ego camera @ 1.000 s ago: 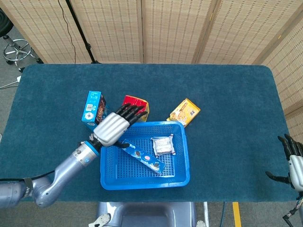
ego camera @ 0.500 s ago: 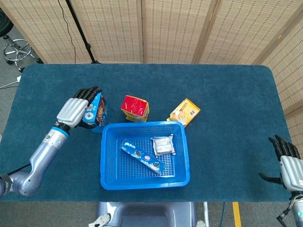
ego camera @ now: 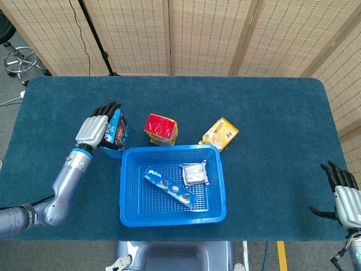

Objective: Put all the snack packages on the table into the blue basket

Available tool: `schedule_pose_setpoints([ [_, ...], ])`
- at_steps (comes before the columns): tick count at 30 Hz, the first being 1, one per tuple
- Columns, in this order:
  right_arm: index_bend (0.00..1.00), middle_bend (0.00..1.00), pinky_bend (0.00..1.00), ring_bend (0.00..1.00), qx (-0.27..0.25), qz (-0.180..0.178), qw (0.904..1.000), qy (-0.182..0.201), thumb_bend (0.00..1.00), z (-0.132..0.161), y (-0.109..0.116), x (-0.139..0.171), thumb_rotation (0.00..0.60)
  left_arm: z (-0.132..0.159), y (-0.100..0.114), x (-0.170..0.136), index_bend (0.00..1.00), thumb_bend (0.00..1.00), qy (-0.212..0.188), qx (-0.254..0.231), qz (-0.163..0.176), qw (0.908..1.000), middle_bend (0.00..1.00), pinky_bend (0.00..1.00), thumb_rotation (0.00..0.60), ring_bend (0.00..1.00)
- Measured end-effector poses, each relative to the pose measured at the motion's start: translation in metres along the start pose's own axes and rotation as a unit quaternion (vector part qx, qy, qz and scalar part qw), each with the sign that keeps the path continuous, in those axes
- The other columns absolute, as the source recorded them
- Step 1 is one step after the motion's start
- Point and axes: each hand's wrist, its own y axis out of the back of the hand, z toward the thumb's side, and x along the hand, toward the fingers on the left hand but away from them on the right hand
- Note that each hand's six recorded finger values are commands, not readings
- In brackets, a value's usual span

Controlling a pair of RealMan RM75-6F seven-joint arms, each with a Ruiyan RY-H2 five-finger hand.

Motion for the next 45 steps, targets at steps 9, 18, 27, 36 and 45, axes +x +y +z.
schedule_pose_setpoints([
  [9,0.0,0.0,0.03,0.0,-0.007,0.001,1.0,-0.002,0.0,-0.003,0.003,0.0,0.6,-0.02,-0.006,0.003,0.0,0.04,0.071,-0.05,-0.006,0.9962,0.0,0.0,0.6,0.0],
  [18,0.0,0.0,0.03,0.0,-0.007,0.007,1.0,0.002,0.0,0.0,0.0,0.0,0.6,-0.033,-0.014,0.005,0.0,0.04,0.091,-0.131,-0.011,0.9872,0.0,0.0,0.6,0.0],
  [27,0.0,0.0,0.04,0.0,-0.013,0.012,0.9998,0.004,0.0,0.0,0.0,0.0,0.6,-0.025,-0.027,0.013,0.0,0.33,0.083,-0.171,0.004,0.9818,0.01,0.34,0.6,0.08],
  [36,0.0,0.0,0.05,0.0,-0.019,0.019,0.9996,0.005,0.0,-0.001,-0.001,0.0,0.6,-0.022,-0.027,0.016,0.43,0.54,0.103,-0.184,0.045,0.9765,0.41,0.73,0.6,0.52],
  [45,0.0,0.0,0.05,0.0,-0.021,0.021,0.9995,0.006,0.0,0.0,-0.001,0.001,0.6,-0.016,-0.015,0.013,0.52,0.59,0.096,-0.192,0.08,0.9734,0.48,0.76,0.6,0.56],
])
